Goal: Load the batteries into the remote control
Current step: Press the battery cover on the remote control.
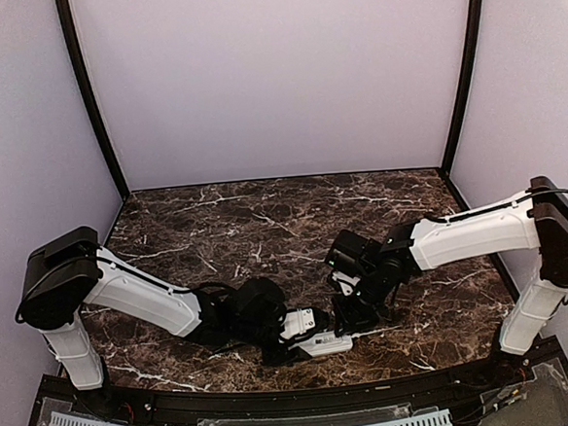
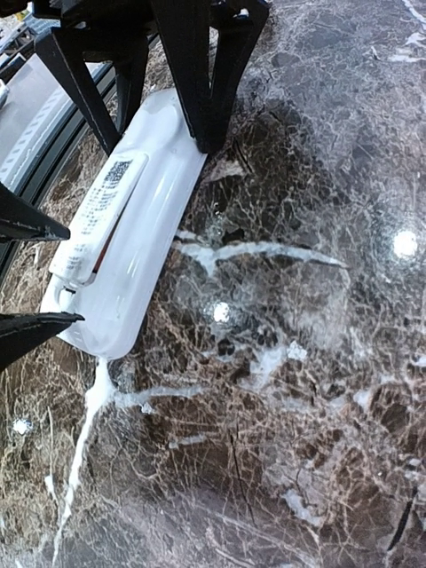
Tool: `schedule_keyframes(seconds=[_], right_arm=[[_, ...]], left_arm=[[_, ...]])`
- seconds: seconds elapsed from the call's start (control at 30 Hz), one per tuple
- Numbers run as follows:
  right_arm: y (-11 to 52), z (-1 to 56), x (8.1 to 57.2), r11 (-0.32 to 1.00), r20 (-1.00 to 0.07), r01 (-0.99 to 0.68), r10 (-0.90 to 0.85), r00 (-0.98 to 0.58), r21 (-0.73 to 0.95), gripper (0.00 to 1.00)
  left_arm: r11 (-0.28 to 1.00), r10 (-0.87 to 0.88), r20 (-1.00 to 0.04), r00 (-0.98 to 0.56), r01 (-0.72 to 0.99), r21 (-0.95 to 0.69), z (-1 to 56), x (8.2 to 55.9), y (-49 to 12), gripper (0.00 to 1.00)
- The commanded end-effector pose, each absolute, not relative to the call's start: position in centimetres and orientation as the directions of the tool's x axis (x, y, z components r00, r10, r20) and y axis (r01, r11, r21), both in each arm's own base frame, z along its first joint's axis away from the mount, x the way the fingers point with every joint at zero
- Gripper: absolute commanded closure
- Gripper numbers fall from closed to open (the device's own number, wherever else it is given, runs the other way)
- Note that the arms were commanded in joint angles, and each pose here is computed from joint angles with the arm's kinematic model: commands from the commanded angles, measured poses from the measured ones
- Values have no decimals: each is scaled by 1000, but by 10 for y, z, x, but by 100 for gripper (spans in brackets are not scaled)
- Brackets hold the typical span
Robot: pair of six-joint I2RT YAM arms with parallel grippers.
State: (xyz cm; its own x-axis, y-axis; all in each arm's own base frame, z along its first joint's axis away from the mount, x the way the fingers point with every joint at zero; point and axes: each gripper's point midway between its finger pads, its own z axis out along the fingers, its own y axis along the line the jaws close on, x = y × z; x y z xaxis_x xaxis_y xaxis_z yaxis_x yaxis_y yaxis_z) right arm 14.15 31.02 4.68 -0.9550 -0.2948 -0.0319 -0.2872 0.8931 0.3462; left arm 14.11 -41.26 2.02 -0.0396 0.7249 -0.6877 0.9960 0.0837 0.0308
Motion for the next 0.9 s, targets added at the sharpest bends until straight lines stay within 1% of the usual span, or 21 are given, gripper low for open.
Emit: schedule_keyframes(seconds=[0.0,0.07,0.2,0.3,0.6,0.8,0.87], right_arm=[[311,50,144,897,-49,-313,-314,-948,312,75],[311,52,145,896,-52,-315,-315,-948,311,78],[319,60,142,873,-63,-328,-328,-943,361,92],[326,63,139,851,-65,-332,-335,-940,407,100],[326,46,137,855,-47,-322,-332,-942,407,100],[301,3,123,898,50,-279,-314,-948,341,100],[299,0,120,899,57,-270,-307,-950,346,100]], left_arm=[[59,749,-662,-32,998,19,11,133,-404,58],[59,749,-662,-31,998,19,12,133,-404,58],[60,752,-659,-34,998,17,10,133,-404,58],[58,751,-659,-33,998,16,10,133,-404,58],[59,754,-655,-35,998,14,9,133,-403,58],[57,757,-653,-33,998,16,8,133,-403,58],[57,756,-654,-33,998,15,8,133,-403,58]])
